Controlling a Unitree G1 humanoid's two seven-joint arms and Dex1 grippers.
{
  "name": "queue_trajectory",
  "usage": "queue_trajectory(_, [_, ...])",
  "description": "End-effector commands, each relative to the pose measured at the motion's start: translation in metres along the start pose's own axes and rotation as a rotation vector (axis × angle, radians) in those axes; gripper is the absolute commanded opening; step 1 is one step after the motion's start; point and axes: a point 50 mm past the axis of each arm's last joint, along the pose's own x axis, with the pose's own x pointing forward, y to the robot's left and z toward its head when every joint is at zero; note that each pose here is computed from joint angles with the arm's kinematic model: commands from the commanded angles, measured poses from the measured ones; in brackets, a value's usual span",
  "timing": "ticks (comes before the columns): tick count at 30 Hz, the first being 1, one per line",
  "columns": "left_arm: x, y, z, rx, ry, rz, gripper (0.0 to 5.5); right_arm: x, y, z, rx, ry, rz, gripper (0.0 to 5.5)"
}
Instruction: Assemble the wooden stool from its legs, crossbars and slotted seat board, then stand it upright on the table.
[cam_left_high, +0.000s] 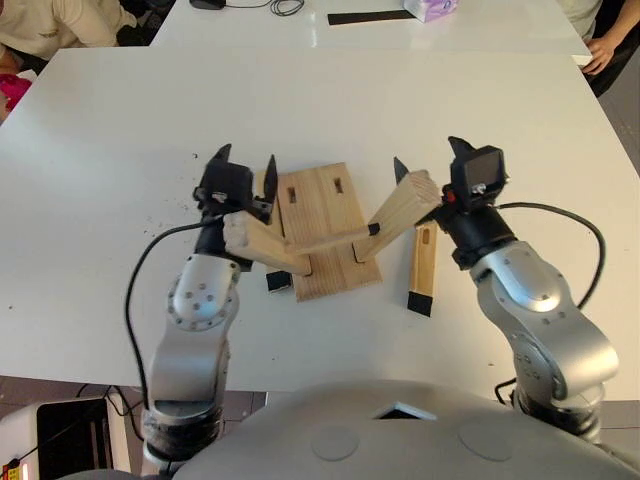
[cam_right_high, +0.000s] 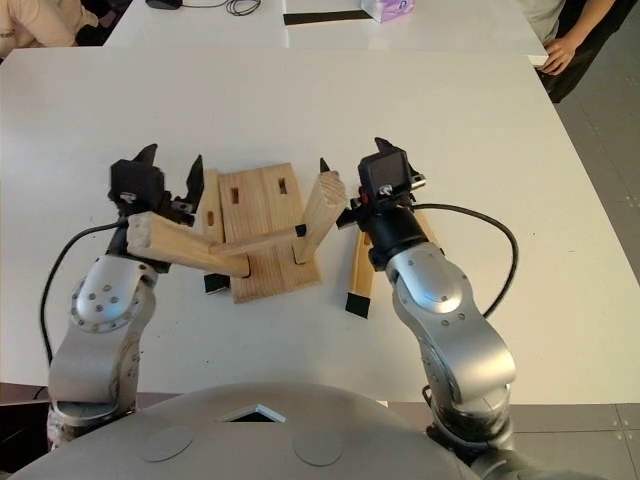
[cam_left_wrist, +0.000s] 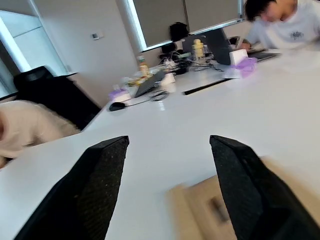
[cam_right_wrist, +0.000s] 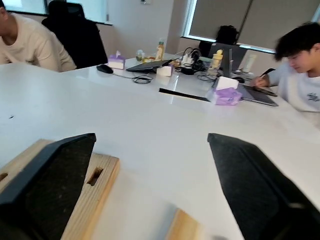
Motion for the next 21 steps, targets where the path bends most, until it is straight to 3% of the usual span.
queue_trajectory(1, [0.015,-0.01,-0.001,0.015,0.006,-0.082,3.02,0.005,0.011,-0.001,0.02,0.008,0.088,4.14])
queue_trajectory(8, [0.02,0.048,-0.033,0.075,0.123,0.106,3.02,-0.004,-0.027,-0.012,-0.008,0.042,-0.086,4.14])
queue_trajectory(15, [0.0,0.08,-0.026,0.139,0.085,0.167,3.02,-0.028,-0.087,-0.013,-0.115,0.055,-0.365,4.14])
queue_trajectory(17, [0.002,0.069,-0.018,0.121,0.051,0.12,3.02,-0.024,-0.078,-0.006,-0.111,0.023,-0.324,4.14])
queue_trajectory(21, [0.014,0.013,0.0,0.015,-0.02,-0.097,3.02,-0.001,0.004,0.008,0.031,-0.045,0.113,4.14])
